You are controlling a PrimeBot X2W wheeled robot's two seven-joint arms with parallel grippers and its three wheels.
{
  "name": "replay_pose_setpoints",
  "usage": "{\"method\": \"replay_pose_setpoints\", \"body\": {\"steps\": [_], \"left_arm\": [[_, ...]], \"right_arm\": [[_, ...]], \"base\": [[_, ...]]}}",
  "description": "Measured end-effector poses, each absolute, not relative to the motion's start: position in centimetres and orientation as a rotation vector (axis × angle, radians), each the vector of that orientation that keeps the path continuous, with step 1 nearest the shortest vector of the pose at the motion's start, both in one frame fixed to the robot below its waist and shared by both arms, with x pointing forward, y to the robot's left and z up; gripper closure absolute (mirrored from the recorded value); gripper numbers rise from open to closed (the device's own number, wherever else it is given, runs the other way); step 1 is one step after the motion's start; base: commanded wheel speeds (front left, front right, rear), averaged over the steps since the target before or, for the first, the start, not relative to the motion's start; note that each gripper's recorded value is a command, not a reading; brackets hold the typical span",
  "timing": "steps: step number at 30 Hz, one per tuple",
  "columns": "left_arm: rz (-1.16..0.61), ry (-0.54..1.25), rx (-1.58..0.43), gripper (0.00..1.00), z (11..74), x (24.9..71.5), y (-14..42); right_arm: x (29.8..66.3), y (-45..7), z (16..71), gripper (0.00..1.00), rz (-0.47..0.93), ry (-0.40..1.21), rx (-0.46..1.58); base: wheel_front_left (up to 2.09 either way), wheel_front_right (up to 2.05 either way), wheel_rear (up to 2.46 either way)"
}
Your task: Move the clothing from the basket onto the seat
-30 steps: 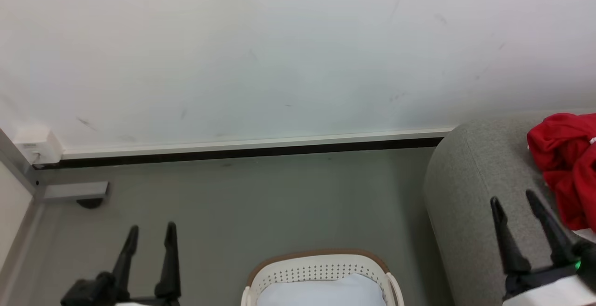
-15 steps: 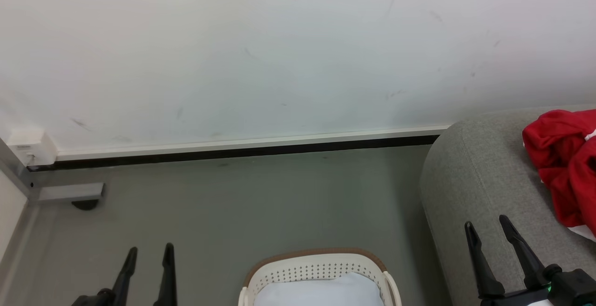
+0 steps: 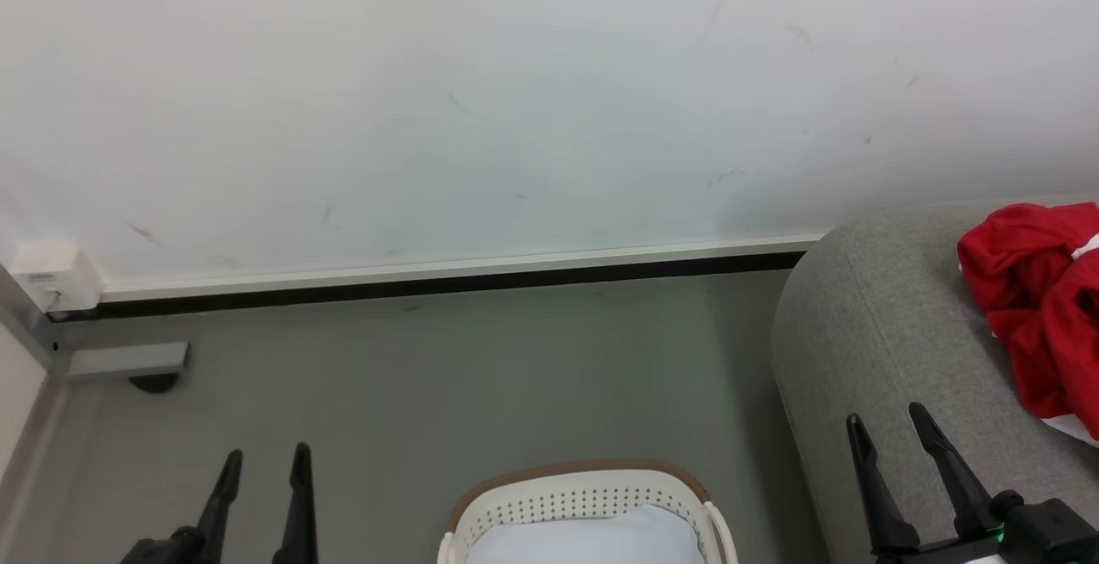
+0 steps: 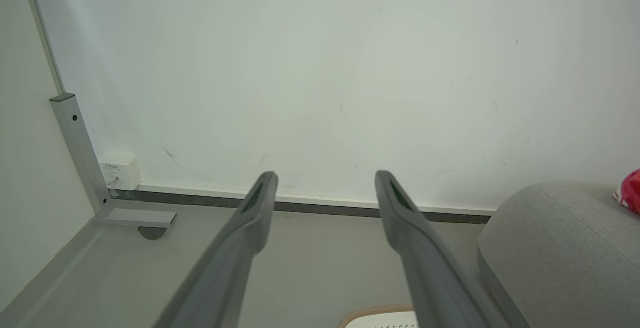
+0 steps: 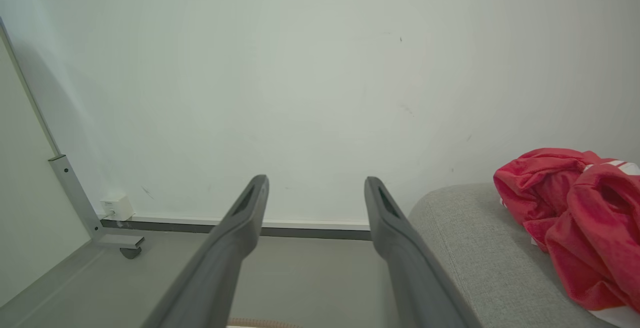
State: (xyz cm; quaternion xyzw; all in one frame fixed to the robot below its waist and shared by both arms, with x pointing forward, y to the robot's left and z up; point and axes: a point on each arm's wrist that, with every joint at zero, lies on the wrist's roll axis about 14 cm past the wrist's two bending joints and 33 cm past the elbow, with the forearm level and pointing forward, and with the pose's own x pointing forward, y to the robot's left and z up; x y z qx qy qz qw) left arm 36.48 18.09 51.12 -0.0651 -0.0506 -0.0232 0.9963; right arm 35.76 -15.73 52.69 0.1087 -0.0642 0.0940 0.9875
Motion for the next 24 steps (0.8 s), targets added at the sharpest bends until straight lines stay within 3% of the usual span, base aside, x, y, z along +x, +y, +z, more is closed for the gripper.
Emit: {"method": "replay_pose_setpoints", "body": {"steps": [17,18,24], "left_arm": [[-0.065,-0.093,-0.127,0.00,50.9,36.7,17.5],[-0.066,-0.090,-0.130,1.00,50.8,36.7,17.5],[-0.055,-0.008,-0.152,1.00,48.3,35.9,17.4]], "right_arm": [[35.4,-15.9,52.6,0.00,0.184,-0.126,0.224],[35.4,-15.9,52.6,1.00,0.183,-0.126,0.226],[34.7,-15.7,50.3,1.00,0.169,-0.052,0.252]], "base": [[0.00,0.00,0.00],[0.00,0.00,0.00],[0.00,0.00,0.00]]}}
